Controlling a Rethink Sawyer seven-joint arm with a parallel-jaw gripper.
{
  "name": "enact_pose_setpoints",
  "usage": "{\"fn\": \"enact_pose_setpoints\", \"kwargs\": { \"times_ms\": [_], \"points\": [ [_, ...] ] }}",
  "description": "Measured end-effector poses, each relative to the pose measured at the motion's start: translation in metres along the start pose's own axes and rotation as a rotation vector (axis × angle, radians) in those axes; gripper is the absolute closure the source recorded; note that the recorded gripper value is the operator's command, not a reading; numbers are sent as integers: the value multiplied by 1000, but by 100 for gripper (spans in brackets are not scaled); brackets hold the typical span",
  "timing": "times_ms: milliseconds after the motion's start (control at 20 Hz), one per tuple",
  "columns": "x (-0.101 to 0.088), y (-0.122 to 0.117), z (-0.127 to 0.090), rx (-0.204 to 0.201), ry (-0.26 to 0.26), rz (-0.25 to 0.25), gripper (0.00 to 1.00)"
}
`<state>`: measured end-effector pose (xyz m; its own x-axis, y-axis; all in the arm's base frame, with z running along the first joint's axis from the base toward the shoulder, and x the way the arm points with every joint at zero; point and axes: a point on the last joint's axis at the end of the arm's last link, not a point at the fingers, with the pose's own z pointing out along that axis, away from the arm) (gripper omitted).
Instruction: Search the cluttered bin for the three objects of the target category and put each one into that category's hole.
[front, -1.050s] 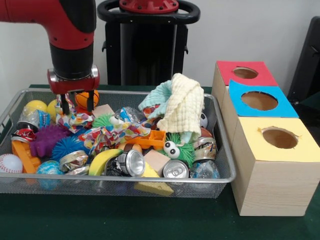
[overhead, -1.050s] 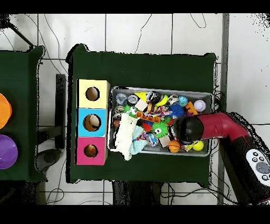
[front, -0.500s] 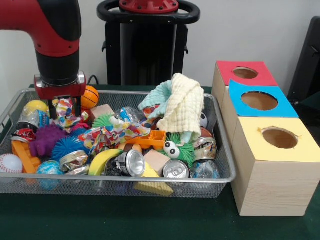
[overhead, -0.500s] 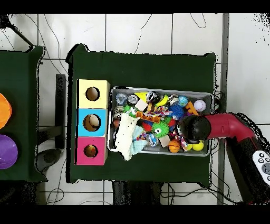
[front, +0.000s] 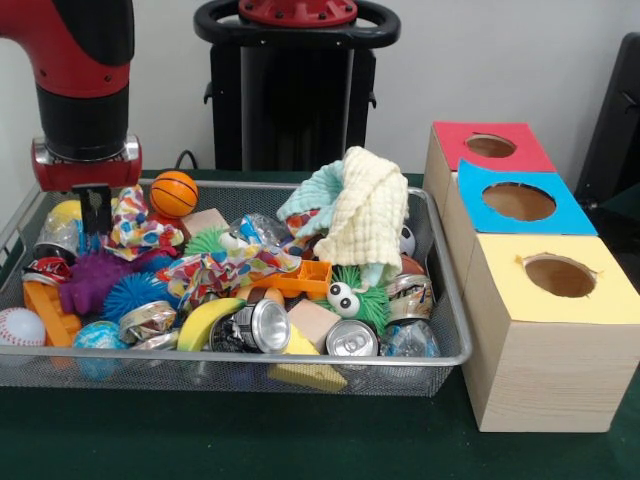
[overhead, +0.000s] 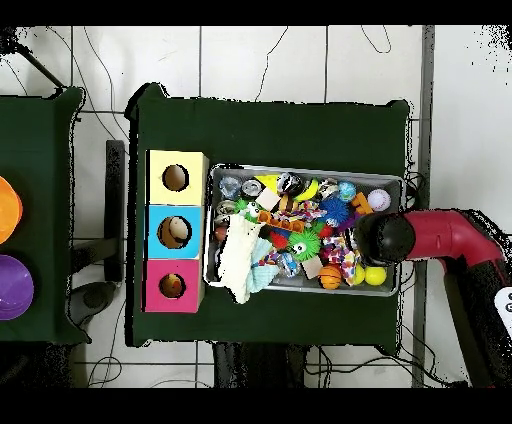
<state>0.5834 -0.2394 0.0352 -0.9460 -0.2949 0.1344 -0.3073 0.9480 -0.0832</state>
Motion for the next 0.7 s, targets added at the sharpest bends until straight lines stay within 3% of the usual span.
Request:
{"fn": "enact_pose_setpoints", "kwargs": {
  "times_ms": [700],
  "points": [
    [-1,-1,-2,5,-2,0,100]
  ]
}}
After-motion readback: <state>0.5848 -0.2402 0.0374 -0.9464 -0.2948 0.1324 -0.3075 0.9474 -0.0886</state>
